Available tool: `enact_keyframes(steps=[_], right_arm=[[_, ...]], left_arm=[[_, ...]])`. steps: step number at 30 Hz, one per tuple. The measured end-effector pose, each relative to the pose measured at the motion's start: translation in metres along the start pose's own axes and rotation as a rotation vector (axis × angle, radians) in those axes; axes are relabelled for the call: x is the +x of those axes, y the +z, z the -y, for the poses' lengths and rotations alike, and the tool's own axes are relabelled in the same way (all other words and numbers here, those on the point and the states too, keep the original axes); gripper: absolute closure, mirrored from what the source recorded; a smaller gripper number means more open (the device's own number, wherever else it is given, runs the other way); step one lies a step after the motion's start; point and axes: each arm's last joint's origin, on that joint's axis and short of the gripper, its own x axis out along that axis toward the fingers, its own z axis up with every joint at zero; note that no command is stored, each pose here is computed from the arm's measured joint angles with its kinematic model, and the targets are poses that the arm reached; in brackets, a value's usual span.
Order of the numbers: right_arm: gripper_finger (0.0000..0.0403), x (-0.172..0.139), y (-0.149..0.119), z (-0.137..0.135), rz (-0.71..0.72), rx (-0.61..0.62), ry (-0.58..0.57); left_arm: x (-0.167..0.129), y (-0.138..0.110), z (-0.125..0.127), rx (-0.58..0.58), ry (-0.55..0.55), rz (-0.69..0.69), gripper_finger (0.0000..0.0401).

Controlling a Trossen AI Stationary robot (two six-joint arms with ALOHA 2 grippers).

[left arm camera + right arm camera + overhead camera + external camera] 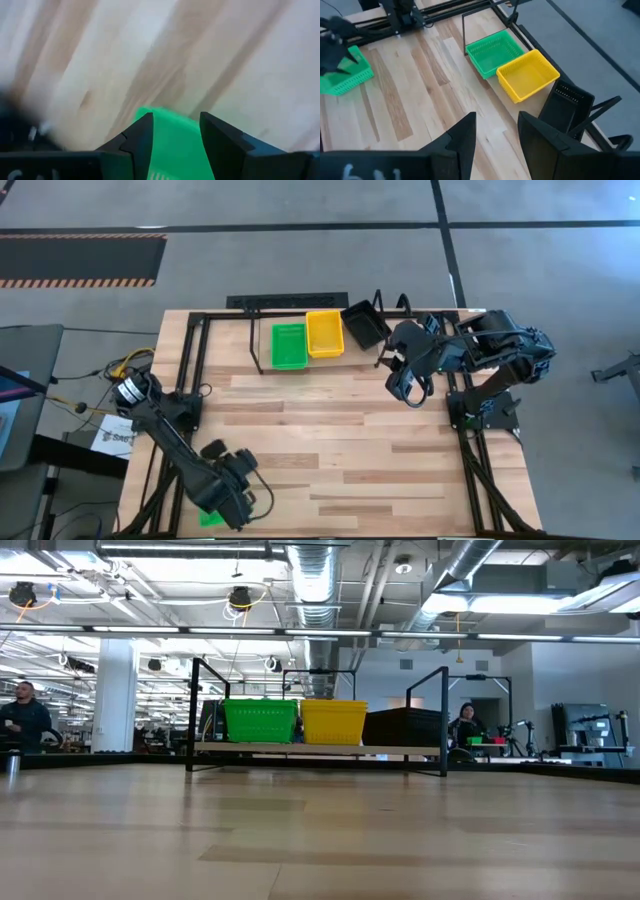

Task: Stack baskets on shelf by color
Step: Stack the green bin on top of the green bins on the shelf

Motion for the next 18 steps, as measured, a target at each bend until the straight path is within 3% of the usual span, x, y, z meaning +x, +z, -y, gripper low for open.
enact_keyframes(steps=[8, 13, 18], right_arm=[[0.0237, 0.0, 0.0, 0.0, 0.001, 0.029, 0.0], [0.0237, 0.0, 0.0, 0.0, 0.001, 0.028, -0.001], [0.0237, 0.0, 0.0, 0.0, 0.001, 0.027, -0.001]], left_arm=[[0.002, 0.015, 0.012, 0.468, -0.18, -0.064, 0.0253], [0.001, 0.013, 0.014, 0.657, -0.27, -0.168, 0.0253], [0.001, 0.012, 0.013, 0.871, -0.291, -0.15, 0.0253]])
